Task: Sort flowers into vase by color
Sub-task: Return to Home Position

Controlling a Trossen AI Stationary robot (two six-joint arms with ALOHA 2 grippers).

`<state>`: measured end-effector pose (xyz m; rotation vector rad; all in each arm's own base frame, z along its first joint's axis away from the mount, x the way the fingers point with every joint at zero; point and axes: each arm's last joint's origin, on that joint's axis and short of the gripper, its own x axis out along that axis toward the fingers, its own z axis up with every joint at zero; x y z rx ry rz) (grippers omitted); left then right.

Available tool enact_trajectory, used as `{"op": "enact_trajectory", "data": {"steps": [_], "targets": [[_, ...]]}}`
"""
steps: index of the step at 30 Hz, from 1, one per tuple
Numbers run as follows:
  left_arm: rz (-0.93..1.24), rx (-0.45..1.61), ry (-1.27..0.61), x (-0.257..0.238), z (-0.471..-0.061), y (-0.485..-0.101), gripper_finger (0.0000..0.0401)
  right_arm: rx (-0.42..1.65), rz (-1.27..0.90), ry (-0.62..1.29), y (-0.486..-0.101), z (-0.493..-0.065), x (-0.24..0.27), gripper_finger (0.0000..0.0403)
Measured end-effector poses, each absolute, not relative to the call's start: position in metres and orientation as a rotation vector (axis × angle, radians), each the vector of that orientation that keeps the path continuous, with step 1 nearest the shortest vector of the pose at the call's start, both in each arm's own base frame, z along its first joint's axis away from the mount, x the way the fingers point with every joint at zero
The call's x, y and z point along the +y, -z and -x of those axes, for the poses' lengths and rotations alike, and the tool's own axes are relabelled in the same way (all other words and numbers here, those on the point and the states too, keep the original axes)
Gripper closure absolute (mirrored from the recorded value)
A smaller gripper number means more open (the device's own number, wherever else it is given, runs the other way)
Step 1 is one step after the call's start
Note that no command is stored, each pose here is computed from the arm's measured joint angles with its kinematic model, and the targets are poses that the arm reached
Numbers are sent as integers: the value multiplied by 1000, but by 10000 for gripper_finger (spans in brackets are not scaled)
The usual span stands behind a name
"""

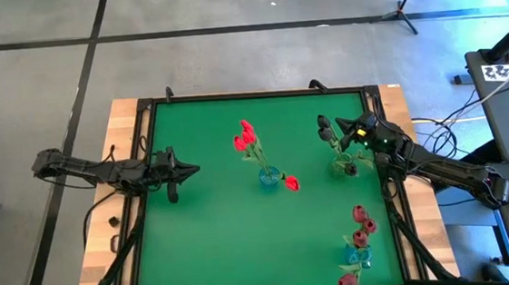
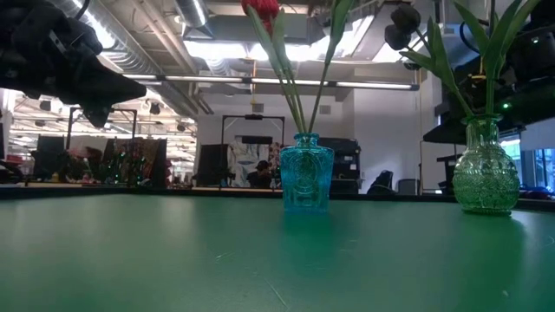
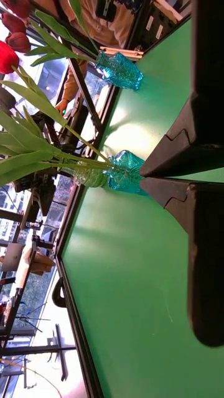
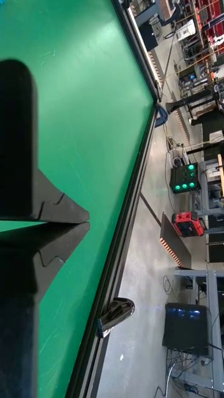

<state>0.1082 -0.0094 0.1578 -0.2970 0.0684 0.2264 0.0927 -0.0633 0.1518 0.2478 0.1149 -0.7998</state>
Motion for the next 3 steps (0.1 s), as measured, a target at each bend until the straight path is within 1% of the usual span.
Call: {"op": "enact_trajectory", "data": {"steps": [3], "targets": [[297,68,-227,-9,-108,-158,390,114,-248,800,-152,-93,-63,397]]}}
